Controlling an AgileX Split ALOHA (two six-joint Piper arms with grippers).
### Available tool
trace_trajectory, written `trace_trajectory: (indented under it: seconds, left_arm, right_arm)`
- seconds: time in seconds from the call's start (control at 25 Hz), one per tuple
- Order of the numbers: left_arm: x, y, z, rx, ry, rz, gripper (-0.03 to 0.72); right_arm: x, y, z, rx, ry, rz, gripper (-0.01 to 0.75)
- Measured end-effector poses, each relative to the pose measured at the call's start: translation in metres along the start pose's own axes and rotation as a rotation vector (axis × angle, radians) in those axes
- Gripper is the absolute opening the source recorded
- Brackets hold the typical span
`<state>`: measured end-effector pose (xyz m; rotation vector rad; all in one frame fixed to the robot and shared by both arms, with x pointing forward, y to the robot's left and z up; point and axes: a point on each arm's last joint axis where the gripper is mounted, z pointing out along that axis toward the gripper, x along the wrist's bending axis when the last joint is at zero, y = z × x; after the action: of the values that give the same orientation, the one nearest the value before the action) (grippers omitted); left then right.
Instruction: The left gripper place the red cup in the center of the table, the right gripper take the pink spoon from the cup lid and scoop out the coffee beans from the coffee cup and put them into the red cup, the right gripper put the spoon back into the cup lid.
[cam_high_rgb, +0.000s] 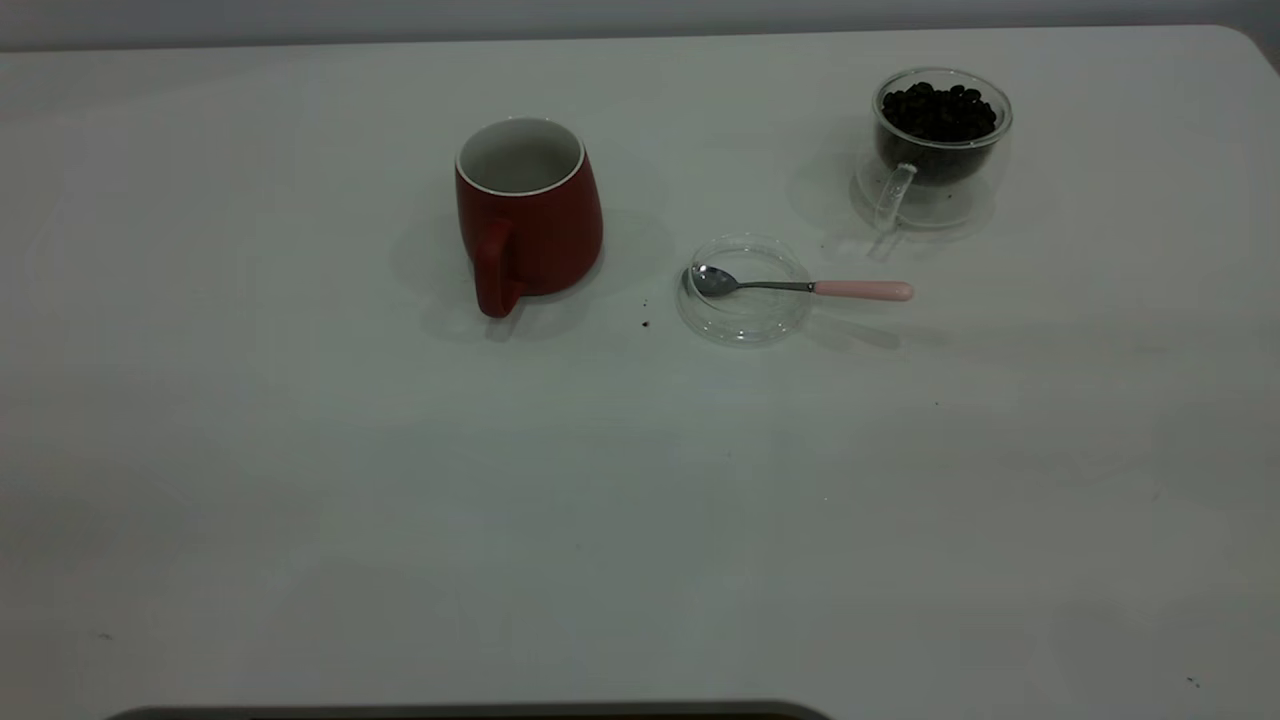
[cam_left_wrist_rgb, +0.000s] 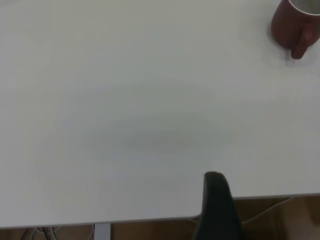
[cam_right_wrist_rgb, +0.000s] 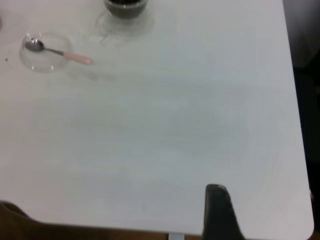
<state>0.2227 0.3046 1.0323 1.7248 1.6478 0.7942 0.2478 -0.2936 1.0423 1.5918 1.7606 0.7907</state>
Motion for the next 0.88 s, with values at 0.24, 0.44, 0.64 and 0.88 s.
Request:
trace_trajectory:
  seconds: [0.24, 0.44, 0.64, 0.88]
  left_arm:
    - [0.0000, 0.0000, 0.0000, 0.000, 0.000, 0.002, 0.569]
    - [0.0000, 0.0000, 0.0000, 0.000, 0.000, 0.002, 0.569]
    - [0.0000, 0.0000, 0.0000, 0.000, 0.000, 0.002, 0.569]
    - [0.0000, 0.0000, 0.0000, 0.000, 0.000, 0.002, 0.569]
  right_arm:
    - [0.0001, -0.0005, 0.0000, 0.005, 0.001, 0.000, 0.512]
    - [0.0000, -0.0006, 0.0000, 0.007, 0.000, 0.000, 0.512]
    - [-0.0028, -0.0010, 0.0000, 0.011, -0.031, -0.014, 0.512]
    - [-0.0022, -0.0047, -0.0050, -0.032, -0.038, 0.023, 0.512]
